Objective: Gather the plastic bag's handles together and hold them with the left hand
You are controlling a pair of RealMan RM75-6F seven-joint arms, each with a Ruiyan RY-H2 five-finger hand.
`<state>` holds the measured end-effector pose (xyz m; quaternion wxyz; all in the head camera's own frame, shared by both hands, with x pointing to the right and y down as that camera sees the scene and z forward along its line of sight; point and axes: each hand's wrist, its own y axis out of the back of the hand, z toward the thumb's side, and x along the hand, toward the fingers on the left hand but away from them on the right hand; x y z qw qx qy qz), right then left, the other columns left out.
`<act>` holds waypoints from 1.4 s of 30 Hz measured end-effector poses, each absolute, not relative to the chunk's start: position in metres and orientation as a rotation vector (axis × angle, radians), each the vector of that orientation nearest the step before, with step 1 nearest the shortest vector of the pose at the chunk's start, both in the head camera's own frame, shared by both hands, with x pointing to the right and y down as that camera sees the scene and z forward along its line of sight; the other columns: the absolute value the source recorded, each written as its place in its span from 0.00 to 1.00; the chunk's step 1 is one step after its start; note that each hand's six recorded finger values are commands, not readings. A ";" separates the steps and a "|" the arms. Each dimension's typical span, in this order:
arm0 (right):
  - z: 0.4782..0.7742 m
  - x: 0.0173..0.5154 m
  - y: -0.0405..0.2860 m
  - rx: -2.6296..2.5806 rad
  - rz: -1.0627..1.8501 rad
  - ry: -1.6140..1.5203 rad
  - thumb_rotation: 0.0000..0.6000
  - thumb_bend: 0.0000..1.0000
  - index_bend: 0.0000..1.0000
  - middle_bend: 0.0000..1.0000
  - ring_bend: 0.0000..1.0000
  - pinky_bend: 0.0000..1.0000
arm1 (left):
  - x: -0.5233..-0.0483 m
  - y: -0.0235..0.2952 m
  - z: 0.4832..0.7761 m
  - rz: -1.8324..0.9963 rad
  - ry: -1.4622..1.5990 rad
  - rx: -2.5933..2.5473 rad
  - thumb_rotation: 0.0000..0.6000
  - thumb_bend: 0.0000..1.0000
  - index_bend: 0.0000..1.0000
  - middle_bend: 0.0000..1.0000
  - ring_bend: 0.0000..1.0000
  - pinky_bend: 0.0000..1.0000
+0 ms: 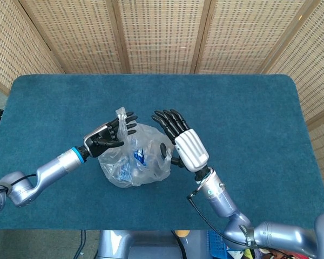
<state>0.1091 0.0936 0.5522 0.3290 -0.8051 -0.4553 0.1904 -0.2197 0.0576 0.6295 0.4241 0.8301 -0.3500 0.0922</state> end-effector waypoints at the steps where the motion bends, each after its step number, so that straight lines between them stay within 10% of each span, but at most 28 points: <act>1: 0.553 0.109 0.094 -2.106 0.500 -1.189 1.00 0.71 0.01 0.09 0.00 0.00 | -0.217 0.057 0.629 0.216 -0.867 2.067 1.00 0.10 0.11 0.13 0.06 0.09; 6: 0.554 0.113 0.095 -2.097 0.514 -1.184 1.00 0.71 0.01 0.09 0.00 0.00 | -0.205 0.050 0.628 0.105 -0.829 2.021 1.00 0.28 0.27 0.34 0.23 0.17; 16: 0.561 0.120 0.092 -2.086 0.547 -1.195 1.00 0.71 0.01 0.09 0.00 0.00 | -0.229 0.047 0.634 0.015 -0.845 2.011 1.00 0.31 0.54 0.72 0.57 0.41; 24: 0.565 0.126 0.091 -2.082 0.561 -1.198 1.00 0.71 0.02 0.10 0.00 0.00 | -0.253 0.080 0.647 0.284 -0.592 2.208 1.00 0.25 0.28 0.30 0.19 0.14; 42: 0.558 0.129 0.093 -2.092 0.547 -1.190 1.00 0.72 0.02 0.11 0.00 0.00 | -0.224 0.079 0.621 -0.039 -0.547 2.175 1.00 0.24 0.21 0.22 0.18 0.13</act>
